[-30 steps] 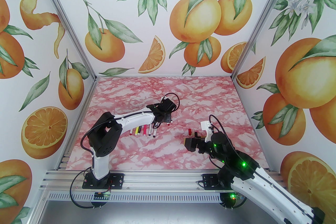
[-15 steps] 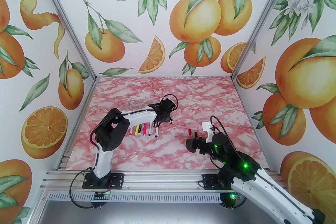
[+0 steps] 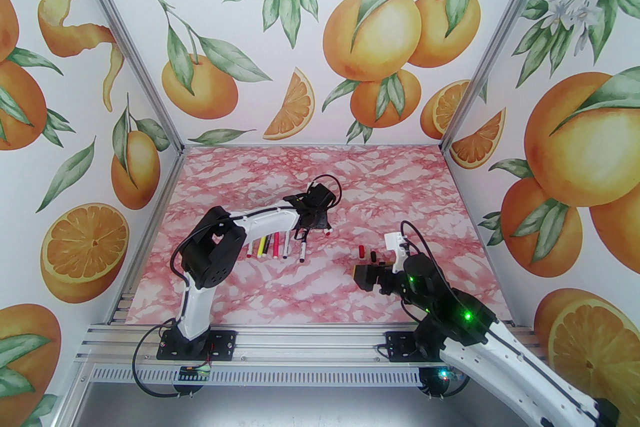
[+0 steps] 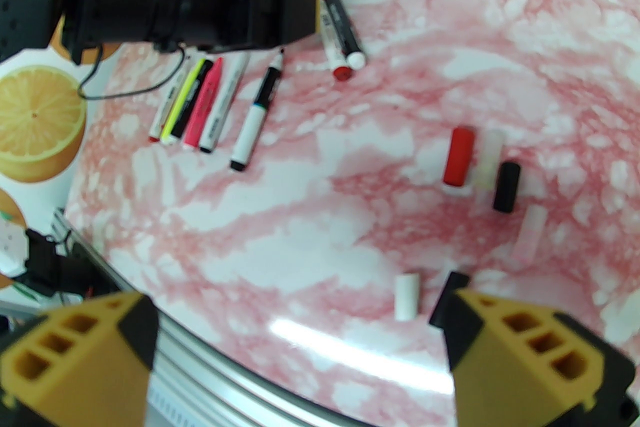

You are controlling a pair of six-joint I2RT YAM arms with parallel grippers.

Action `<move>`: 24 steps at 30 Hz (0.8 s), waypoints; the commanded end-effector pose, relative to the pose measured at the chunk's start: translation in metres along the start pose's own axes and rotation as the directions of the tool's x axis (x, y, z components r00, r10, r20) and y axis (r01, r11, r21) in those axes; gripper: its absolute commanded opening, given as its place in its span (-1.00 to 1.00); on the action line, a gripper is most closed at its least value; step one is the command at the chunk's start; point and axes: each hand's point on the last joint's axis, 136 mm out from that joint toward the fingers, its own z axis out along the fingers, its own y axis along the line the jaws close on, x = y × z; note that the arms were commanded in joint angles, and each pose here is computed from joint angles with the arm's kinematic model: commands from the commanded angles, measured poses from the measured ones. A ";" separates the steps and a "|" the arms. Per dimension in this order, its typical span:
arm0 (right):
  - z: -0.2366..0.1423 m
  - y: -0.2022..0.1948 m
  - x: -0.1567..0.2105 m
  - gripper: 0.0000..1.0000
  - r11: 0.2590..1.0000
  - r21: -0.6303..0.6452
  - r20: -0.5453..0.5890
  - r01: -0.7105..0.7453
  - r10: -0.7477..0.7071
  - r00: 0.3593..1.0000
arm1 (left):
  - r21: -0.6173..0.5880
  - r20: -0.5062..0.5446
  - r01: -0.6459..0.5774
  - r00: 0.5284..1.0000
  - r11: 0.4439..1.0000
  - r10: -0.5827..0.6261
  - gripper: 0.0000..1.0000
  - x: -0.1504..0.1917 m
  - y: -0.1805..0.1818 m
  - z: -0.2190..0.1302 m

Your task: Open the pen caps

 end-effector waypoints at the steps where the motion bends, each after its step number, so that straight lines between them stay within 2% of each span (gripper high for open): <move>1: 0.003 -0.003 -0.001 0.99 1.000 0.019 0.011 -0.006 0.006 1.000 | 0.033 0.020 0.027 0.999 0.999 -0.027 -0.13 -0.012 -0.012 0.005; 14: 0.003 -0.005 0.000 0.99 1.000 0.027 0.009 -0.004 0.004 1.000 | 0.007 0.005 0.038 0.999 0.999 -0.039 -0.14 -0.009 -0.011 0.015; 24: 0.002 -0.006 0.001 0.99 1.000 0.028 0.011 -0.005 0.005 1.000 | -0.021 -0.012 0.038 0.999 0.999 -0.038 -0.28 -0.003 -0.005 0.018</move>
